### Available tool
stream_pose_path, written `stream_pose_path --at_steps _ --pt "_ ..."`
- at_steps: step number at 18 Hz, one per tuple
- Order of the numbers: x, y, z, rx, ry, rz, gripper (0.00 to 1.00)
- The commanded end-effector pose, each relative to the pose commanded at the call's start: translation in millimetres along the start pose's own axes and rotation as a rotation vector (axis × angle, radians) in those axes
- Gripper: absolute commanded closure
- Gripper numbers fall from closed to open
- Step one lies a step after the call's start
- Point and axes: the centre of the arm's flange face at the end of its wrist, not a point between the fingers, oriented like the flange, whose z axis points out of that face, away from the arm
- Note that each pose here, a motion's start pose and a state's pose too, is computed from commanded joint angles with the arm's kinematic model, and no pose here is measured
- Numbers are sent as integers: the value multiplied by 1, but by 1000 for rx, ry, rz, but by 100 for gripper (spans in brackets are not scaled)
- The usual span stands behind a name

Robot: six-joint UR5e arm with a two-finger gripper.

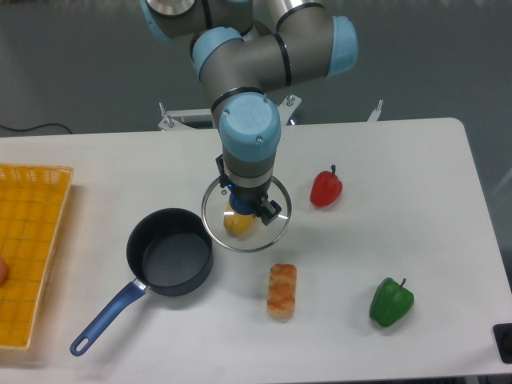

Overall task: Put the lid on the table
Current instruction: 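Carry the glass lid away from the saucepan toward the red pepper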

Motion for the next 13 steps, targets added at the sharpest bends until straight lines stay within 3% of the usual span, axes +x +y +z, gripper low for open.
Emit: stream_pose_path --at_steps 13 --pt "-22 37 7 7 13 37 52"
